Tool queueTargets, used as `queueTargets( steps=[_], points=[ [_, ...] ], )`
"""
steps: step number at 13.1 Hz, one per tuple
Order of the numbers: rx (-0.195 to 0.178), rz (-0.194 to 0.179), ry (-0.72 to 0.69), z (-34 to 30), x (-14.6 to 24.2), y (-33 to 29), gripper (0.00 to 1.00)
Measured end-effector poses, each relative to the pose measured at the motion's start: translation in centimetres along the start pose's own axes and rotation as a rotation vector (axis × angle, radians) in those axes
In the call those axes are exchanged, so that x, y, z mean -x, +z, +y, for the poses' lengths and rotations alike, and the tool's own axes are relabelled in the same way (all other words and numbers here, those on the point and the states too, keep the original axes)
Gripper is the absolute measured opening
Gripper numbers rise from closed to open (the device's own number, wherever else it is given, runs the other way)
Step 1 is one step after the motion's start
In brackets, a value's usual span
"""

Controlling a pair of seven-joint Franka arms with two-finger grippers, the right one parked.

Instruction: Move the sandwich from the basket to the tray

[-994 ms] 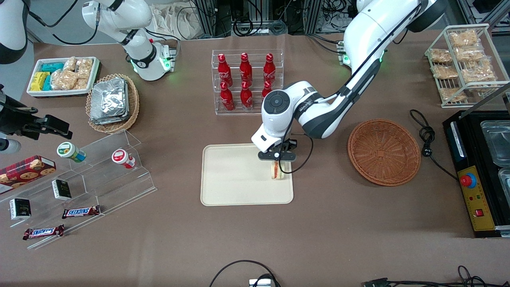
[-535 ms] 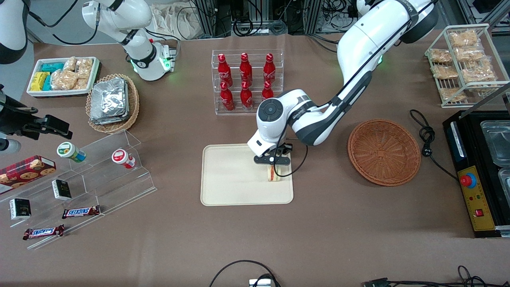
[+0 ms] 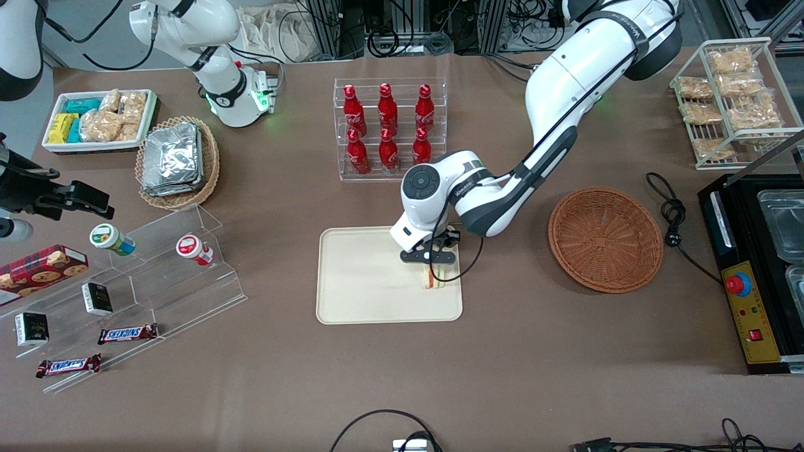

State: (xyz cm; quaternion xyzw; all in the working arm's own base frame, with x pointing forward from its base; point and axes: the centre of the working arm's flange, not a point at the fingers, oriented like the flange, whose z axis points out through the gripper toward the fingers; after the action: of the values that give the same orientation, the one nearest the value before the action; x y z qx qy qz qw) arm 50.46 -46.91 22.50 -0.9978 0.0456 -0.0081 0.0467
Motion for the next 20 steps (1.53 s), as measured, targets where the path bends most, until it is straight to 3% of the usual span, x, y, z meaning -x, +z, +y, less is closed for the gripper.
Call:
queueTargets(
  steps=[5, 6, 10, 14, 17, 20],
  points=[
    [0.002, 0.003, -0.005, 0.1, -0.1, -0.1, 0.78],
    [0.006, 0.009, -0.014, 0.1, -0.3, -0.4, 0.81],
    [0.035, 0.053, -0.054, -0.2, -2.4, -3.1, 0.81],
    [0.02, 0.101, -0.131, -3.3, -5.5, -7.9, 0.81],
    [0.03, 0.147, -0.184, -5.8, -7.2, -12.1, 0.8],
    [0.03, 0.152, -0.258, -8.8, -8.3, -15.0, 0.8]
  ],
)
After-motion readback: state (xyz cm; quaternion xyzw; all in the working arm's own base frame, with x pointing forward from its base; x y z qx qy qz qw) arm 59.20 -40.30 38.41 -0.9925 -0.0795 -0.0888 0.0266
